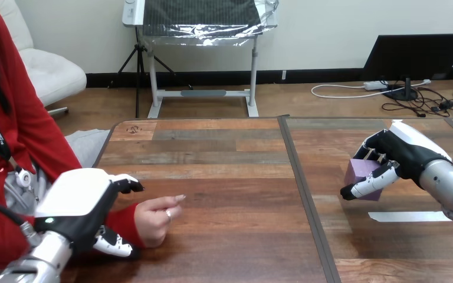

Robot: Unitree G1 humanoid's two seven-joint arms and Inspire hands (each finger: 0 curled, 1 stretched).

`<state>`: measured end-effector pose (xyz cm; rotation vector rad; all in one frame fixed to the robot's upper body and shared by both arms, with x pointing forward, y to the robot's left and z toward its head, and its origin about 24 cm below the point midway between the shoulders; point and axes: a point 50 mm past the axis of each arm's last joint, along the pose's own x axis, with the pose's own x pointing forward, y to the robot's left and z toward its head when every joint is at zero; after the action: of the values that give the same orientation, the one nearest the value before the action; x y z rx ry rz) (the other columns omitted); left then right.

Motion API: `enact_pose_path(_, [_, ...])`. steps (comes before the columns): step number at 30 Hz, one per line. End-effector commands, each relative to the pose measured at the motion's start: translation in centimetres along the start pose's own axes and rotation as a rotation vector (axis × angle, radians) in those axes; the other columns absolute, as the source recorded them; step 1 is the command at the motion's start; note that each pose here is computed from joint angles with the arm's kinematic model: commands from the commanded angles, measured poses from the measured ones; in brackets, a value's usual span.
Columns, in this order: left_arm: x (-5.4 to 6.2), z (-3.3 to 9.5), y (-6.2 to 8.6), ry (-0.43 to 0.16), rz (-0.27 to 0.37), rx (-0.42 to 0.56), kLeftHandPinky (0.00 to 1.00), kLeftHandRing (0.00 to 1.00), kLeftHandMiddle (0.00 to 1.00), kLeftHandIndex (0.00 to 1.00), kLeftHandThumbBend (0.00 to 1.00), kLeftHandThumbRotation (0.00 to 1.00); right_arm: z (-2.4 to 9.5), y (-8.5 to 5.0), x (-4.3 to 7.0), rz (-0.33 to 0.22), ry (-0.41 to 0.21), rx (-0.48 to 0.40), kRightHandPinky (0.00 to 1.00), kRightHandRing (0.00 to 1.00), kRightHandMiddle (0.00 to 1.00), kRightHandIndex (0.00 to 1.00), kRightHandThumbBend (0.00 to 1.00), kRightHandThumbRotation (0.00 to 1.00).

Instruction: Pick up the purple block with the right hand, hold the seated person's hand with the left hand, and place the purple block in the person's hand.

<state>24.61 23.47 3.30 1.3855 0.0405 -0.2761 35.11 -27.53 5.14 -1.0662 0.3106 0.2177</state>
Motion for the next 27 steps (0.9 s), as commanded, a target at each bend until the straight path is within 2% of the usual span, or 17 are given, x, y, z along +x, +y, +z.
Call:
enact_pose_path(1, [1.8,0.2,1.8,-0.006,0.032,0.044,0.71,0.75,0.76,0.76,1.0,0.15,3.4,-3.8,0.7,-0.109,-0.118,0.009,0.4,0.43,0.48,0.5,0.81,0.0])
enact_pose_path(8, [2.6,0.3,1.6,-0.002,0.018,0.049,0.7,0.75,0.76,0.75,1.0,0.16,3.4,-3.8,0.7,-0.11,-0.117,0.006,0.4,0.43,0.48,0.5,0.81,0.0])
enact_pose_path(18, [3.7,0.3,1.0,0.032,-0.029,0.023,0.71,0.75,0.76,0.75,0.98,0.16,3.5,-3.9,0.7,-0.115,-0.123,0.006,0.4,0.43,0.48,0.5,0.82,0.0])
enact_pose_path(27, [4.7,0.2,0.6,0.047,-0.07,0.029,0.67,0.74,0.75,0.72,0.96,0.14,3.5,-3.9,0.7,-0.116,-0.125,0.007,0.4,0.44,0.48,0.5,0.82,0.0])
